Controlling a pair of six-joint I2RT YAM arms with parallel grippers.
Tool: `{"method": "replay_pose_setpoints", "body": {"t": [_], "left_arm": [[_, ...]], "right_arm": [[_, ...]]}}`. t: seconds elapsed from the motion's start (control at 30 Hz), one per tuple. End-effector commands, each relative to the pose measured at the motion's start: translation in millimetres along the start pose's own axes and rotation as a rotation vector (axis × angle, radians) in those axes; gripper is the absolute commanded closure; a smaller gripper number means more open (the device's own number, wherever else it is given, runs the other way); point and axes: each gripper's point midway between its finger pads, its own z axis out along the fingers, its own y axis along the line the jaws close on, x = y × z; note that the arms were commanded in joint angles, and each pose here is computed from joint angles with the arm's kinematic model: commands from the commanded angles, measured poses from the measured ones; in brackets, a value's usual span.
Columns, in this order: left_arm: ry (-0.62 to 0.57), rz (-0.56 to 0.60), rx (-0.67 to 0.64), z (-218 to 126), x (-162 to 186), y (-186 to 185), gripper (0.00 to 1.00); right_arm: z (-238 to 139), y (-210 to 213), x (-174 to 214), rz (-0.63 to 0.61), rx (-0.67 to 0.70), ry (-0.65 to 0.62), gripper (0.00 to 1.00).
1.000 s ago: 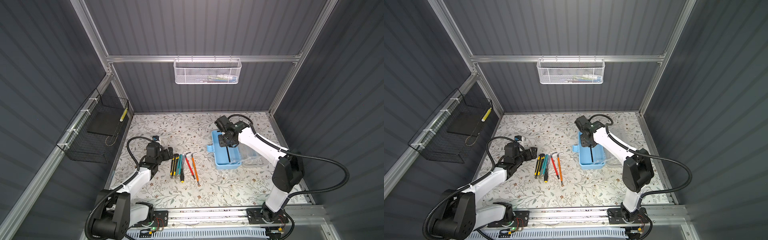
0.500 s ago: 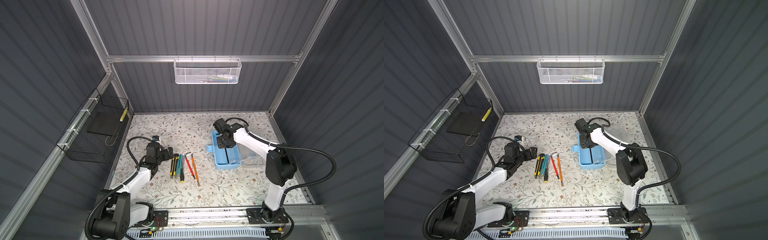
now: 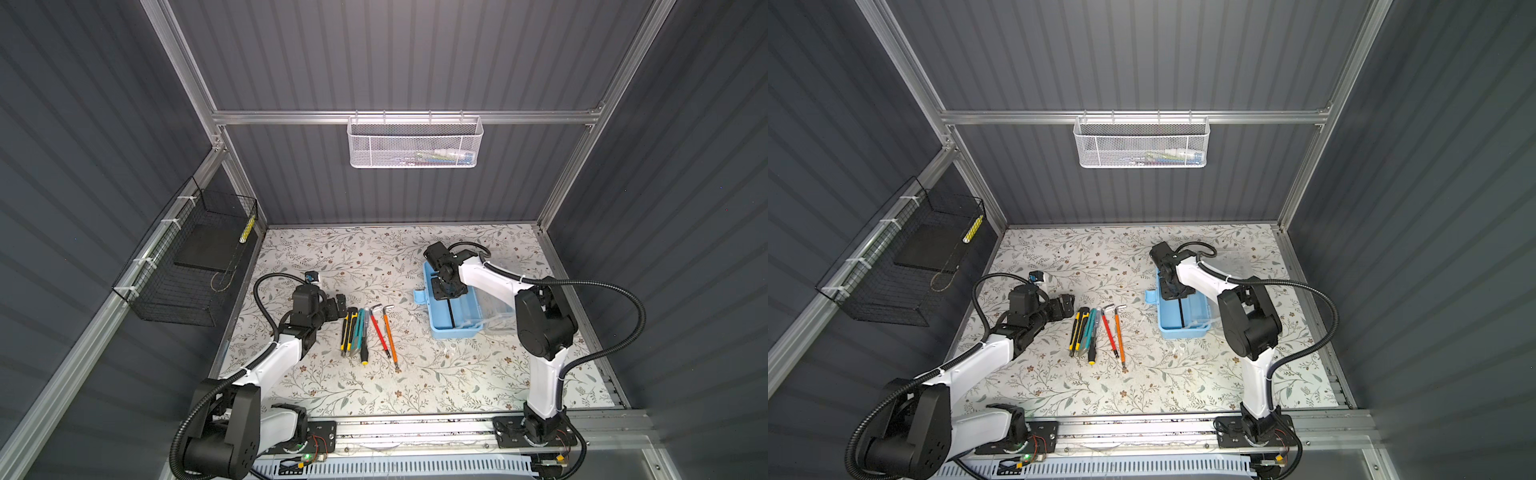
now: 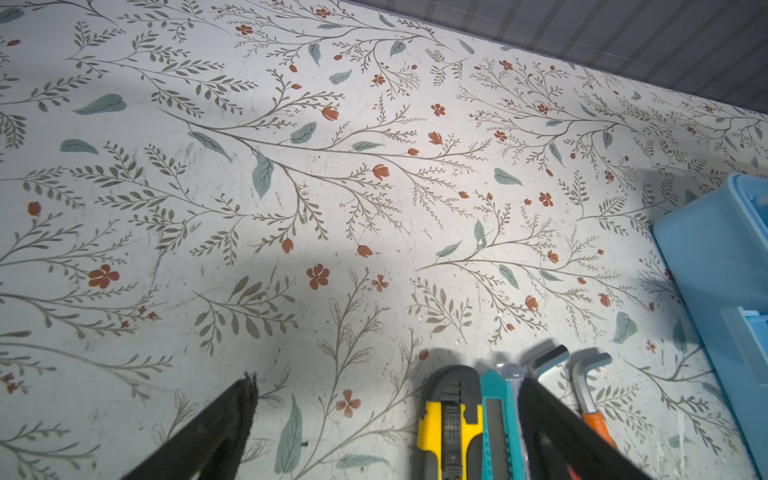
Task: Pack the tool kit
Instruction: 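Carry the black hex key into the blue box with the right gripper, then release the black hex key inside the box and lift the right gripper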
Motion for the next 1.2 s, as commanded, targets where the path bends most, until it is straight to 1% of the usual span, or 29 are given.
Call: {"method": "replay_pose_setpoints", "body": {"t": [0.0, 0.23, 0.4, 0.47, 0.53, 0.67, 0.8, 0.9, 0.97, 1.17], "left_arm": [[-0.006, 0.0, 0.002, -2, -2, 1, 0.0], [-0.006, 0.001, 0.006, -2, -2, 0, 0.0], [-0.002, 0.0, 0.005, -2, -1, 0, 0.0], [0.002, 0.001, 0.006, -1, -2, 0, 0.0], [0.006, 0.003, 0.007, 0, -1, -1, 0.0], [-0.003, 0.003, 0.008, -2, -1, 0, 0.0], [-0.004, 0.002, 0.008, -2, -1, 0, 0.0], [0.001, 0.004, 0.01, -1, -1, -1, 0.0], [-0.001, 0.004, 0.011, -1, -1, -1, 0.0], [-0.003, 0.002, 0.008, -2, -2, 0, 0.0]], "right_arm": [[0, 1, -8, 0.011, 0.001, -0.018, 1.0], [18, 0, -3, 0.015, 0.008, 0.018, 1.0], [25, -2, 0, 0.008, 0.012, 0.032, 1.0], [25, -1, 1, 0.009, 0.008, 0.034, 0.96], [25, -1, 2, 0.009, 0.006, 0.036, 0.89], [22, -4, 2, 0.011, 0.013, 0.031, 0.82], [12, -5, -2, 0.009, 0.007, 0.01, 0.76], [0, -10, -6, 0.009, 0.016, -0.013, 0.75], [-12, -13, -10, 0.006, 0.02, -0.032, 0.72], [-62, -20, -21, 0.011, 0.003, -0.117, 0.66]]}}
